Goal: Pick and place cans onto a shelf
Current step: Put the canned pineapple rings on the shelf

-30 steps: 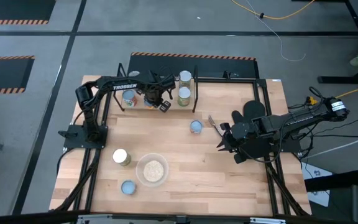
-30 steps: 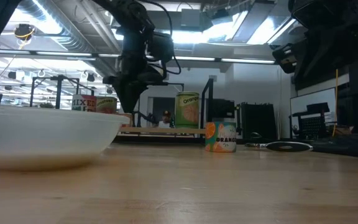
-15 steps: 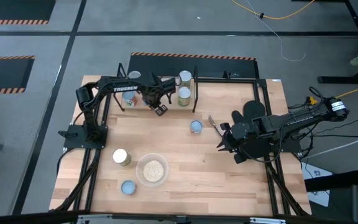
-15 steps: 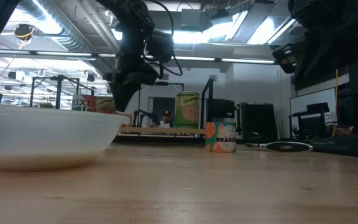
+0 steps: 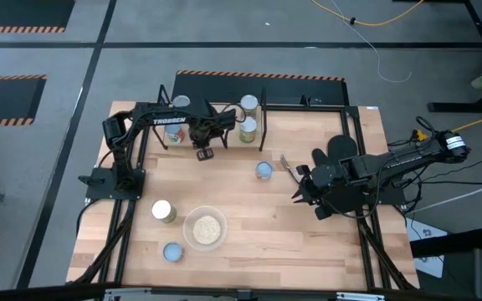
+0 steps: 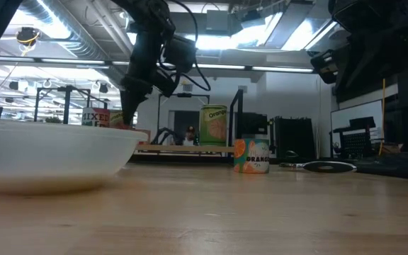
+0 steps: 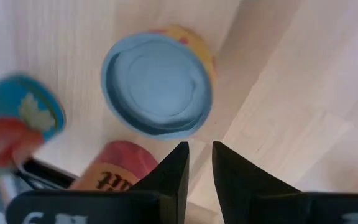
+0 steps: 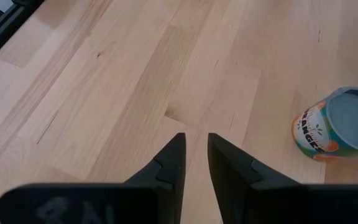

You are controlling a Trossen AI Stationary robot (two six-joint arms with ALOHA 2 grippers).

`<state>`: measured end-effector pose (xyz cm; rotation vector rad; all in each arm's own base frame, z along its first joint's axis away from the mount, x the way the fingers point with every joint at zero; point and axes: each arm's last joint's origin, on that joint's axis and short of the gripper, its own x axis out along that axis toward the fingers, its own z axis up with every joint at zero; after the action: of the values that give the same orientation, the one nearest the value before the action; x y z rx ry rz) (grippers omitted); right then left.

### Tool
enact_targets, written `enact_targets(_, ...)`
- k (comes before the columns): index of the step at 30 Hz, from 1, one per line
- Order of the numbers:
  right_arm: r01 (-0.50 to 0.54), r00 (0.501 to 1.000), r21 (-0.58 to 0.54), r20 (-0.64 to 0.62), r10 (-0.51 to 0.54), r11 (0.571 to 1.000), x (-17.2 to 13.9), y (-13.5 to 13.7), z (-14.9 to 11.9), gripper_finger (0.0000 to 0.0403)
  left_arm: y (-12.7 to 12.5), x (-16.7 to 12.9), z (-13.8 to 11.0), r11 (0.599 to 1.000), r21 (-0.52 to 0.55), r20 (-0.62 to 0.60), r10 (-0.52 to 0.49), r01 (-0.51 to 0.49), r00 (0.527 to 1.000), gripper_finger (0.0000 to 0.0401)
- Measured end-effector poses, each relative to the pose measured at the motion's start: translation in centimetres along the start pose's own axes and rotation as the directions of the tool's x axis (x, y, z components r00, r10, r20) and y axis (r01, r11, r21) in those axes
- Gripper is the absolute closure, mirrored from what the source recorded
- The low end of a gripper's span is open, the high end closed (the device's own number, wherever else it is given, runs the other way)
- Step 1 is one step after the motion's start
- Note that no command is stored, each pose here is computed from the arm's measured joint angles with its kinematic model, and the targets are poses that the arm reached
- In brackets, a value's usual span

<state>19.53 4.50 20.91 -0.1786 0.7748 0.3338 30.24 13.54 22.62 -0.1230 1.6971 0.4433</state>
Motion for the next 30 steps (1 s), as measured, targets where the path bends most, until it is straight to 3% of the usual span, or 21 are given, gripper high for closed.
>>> enact_targets(6, 0.0, 1.0, 0.001, 0.0, 0.0, 1.0, 0.0, 0.0, 0.0, 0.0331, -0.4, -0.1, 0.0, 0.986, 0.168, 0.003, 0.008, -0.009, 1.0, 0.0337)
enact_targets(10, 0.0, 1.0, 0.001, 0.0, 0.0, 1.0, 0.0, 0.0, 0.0, 0.0331, -0.3, 0.3, 0.2, 0.985, 0.166, 0.021, 0.047, -0.05, 0.999, 0.0337)
enact_targets(18, 0.0, 1.0, 0.002, 0.0, 0.0, 1.0, 0.0, 0.0, 0.0, 0.0331, -0.6, 1.4, -0.1, 0.984, 0.171, 0.0, 0.05, -0.049, 0.999, 0.0337)
enact_targets(30, 0.0, 1.0, -0.001, 0.0, 0.0, 1.0, 0.0, 0.0, 0.0, 0.0331, -0.6, 1.6, 0.6, 0.987, 0.151, 0.069, 0.045, -0.055, 0.997, 0.0337)
